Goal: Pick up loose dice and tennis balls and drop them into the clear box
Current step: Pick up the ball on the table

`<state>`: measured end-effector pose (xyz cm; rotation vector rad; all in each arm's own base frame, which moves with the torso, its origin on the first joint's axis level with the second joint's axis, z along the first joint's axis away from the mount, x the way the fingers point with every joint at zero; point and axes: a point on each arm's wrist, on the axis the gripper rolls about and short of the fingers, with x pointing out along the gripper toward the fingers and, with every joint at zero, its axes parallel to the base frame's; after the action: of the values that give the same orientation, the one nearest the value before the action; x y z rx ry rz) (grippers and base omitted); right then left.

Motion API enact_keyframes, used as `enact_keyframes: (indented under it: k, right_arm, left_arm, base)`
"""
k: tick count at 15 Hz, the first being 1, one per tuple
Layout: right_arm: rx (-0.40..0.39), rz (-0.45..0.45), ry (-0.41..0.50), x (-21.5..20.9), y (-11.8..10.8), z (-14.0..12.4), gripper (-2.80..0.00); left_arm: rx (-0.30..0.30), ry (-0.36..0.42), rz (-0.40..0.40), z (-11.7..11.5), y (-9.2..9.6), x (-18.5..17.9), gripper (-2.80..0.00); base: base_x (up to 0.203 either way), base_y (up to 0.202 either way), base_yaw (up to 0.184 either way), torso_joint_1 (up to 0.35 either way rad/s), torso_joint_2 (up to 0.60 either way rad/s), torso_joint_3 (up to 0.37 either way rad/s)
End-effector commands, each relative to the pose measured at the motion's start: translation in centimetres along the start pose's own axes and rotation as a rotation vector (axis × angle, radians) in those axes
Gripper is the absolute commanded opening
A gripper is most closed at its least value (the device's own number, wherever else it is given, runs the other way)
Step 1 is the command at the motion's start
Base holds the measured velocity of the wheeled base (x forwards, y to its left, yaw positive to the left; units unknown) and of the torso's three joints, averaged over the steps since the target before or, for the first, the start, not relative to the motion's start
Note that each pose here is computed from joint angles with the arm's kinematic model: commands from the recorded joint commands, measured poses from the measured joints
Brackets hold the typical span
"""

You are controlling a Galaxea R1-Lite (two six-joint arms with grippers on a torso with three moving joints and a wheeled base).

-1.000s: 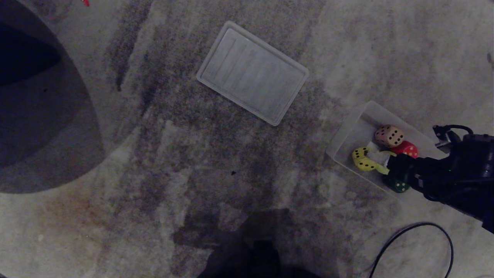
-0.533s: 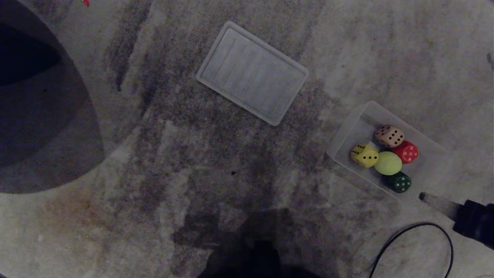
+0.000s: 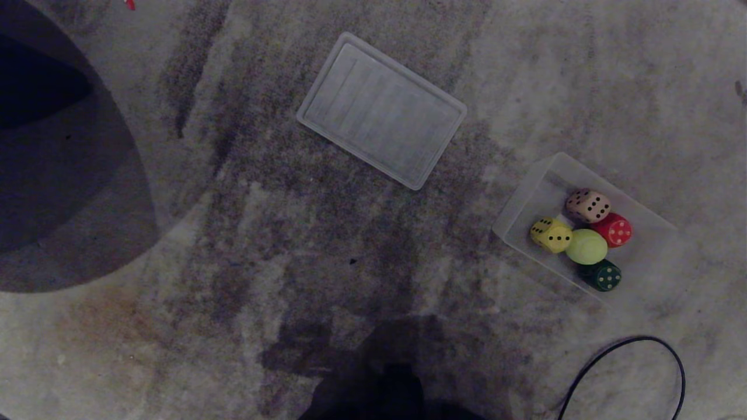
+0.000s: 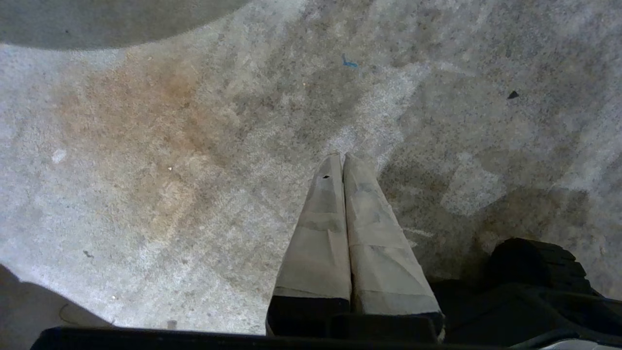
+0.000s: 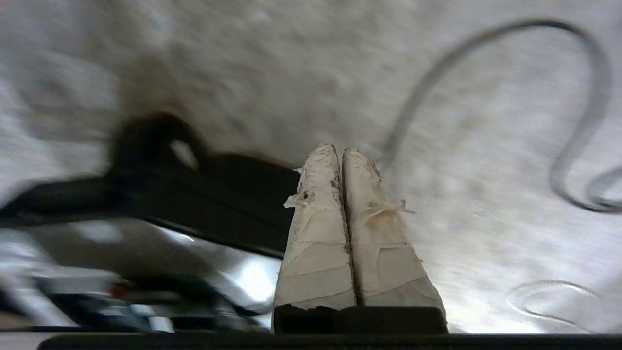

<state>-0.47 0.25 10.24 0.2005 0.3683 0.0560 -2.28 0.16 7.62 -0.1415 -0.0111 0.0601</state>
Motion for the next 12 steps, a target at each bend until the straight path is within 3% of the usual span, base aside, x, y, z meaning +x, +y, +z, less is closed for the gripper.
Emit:
enact_keyframes:
  k: [1, 7, 12]
  right_arm:
    - [-0.039, -0.026, -0.144, -1.6, -0.4, -2.0, -2.8]
    - [-0.112, -0.056, -0.394, -0.8, -0.8, -2.9, -2.8]
    - [-0.136, -0.041, -0.388, -0.7, -0.8, -3.0, -2.8]
  left_arm:
    - [-0.001, 0.002, 0.001, 0.0, 0.0, 0.0, -2.8]
    - [0.0, 0.002, 0.001, 0.0, 0.0, 0.0, -2.8]
    - [-0.001, 0.001, 0.001, 0.0, 0.0, 0.0, -2.8]
  base:
    - [0.0, 0.0, 0.0, 0.0, 0.0, 0.0]
    - [0.0, 0.0, 0.0, 0.0, 0.0, 0.0]
    - [0.0, 0.0, 0.0, 0.0, 0.0, 0.0]
